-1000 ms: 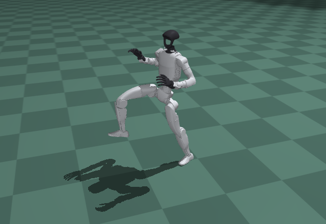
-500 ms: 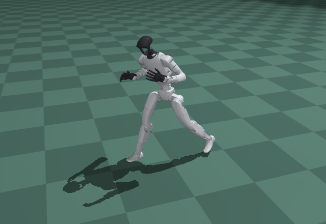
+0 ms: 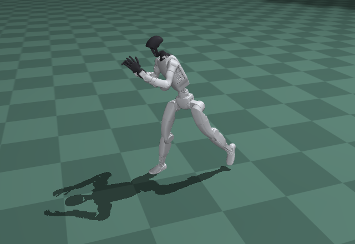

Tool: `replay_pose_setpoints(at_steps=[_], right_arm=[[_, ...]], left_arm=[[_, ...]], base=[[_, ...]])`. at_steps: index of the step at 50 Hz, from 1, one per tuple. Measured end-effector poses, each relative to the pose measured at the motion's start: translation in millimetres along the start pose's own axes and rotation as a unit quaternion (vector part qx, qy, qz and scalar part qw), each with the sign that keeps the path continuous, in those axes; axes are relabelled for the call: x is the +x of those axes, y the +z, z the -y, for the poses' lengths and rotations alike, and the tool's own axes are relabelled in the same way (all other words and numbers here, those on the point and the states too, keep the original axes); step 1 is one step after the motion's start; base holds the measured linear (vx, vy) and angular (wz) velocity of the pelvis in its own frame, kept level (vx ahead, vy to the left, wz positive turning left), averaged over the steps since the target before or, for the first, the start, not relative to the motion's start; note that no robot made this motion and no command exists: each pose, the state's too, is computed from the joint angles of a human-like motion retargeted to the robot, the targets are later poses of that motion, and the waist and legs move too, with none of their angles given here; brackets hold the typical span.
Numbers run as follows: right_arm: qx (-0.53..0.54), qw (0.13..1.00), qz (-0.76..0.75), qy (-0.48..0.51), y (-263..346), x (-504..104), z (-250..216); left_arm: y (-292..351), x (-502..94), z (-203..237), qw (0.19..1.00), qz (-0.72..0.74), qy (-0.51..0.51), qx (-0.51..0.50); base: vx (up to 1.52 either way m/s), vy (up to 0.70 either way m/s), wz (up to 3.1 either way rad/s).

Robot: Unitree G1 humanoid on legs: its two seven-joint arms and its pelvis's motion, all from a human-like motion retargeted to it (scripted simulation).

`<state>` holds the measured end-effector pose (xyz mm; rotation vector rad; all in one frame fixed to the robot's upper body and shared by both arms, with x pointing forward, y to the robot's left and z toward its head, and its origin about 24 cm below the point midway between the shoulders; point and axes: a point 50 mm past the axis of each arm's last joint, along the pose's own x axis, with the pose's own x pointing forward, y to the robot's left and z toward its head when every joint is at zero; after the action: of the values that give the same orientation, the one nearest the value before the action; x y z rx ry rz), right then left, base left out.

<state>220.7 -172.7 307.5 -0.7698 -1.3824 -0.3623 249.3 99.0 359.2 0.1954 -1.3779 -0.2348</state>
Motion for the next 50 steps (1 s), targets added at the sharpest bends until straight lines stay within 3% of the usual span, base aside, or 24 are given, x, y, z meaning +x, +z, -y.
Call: replay_pose_setpoints(at_steps=[3, 5, 7, 8, 11, 14, 17, 20, 26, 28, 35, 42, 46, 50], right_arm=[[-0.145, 0.988, -0.028, 0.048, -59, 85, -26], [-0.304, 0.937, -0.132, 0.107, -119, 124, -11], [-0.41, 0.859, -0.287, 0.111, -166, 137, 48], [-0.411, 0.839, -0.352, 0.061, -172, 139, 82], [-0.279, 0.868, -0.387, -0.139, -155, 158, 138], [0.027, 0.938, -0.227, -0.26, -106, 182, 110], [0.255, 0.935, -0.113, -0.221, -66, 144, 60], [0.411, 0.885, -0.05, -0.212, -41, 96, 59], [0.532, 0.781, -0.083, -0.317, -52, -2, 69], [0.505, 0.786, -0.129, -0.332, -61, -31, 69], [0.34, 0.899, -0.18, -0.209, -60, -57, 103], [0.049, 0.982, -0.149, 0.101, -47, -8, 119], [-0.222, 0.915, -0.082, 0.326, -56, 28, 96], [-0.452, 0.746, -0.074, 0.483, -96, 59, 95]], left_arm=[[-5, -80, 13, 0.981, -0.115, 0.057, -0.146], [-6, -128, 25, 0.949, -0.208, 0.073, -0.225], [-6, -169, 30, 0.909, -0.296, 0.067, -0.285], [-6, -189, 27, 0.89, -0.341, 0.061, -0.297], [-2, -246, 4, 0.83, -0.471, 0.078, -0.287], [13, -281, -27, 0.793, -0.52, 0.179, -0.263], [18, -277, -37, 0.778, -0.488, 0.253, -0.304], [3, -244, -30, 0.787, -0.403, 0.269, -0.381], [-17, -169, 18, 0.715, -0.246, 0.265, -0.598], [-10, -152, 29, 0.679, -0.205, 0.236, -0.664], [18, -133, 14, 0.715, -0.113, 0.162, -0.671], [20, -135, 6, 0.82, -0.173, 0.074, -0.54], [22, -135, 15, 0.854, -0.186, 0.01, -0.487], [16, -140, 32, 0.866, -0.205, -0.027, -0.456]], base=[[-0.01, -0.1, 0.03], [-0.09, -0.23, -0.48], [-0.09, -0.18, -0.36], [-0.07, -0.08, 0.0], [-0.04, 0.02, 0.76], [-0.04, 0.13, 1.37], [-0.14, 0.04, 1.43], [-0.3, -0.04, 1.42], [-0.29, -0.09, 2.09], [-0.12, -0.09, 1.82], [-0.03, 0.21, 1.72], [0.17, 0.3, 2.33], [0.31, 0.21, 3.05], [0.32, 0.09, 3.16]])
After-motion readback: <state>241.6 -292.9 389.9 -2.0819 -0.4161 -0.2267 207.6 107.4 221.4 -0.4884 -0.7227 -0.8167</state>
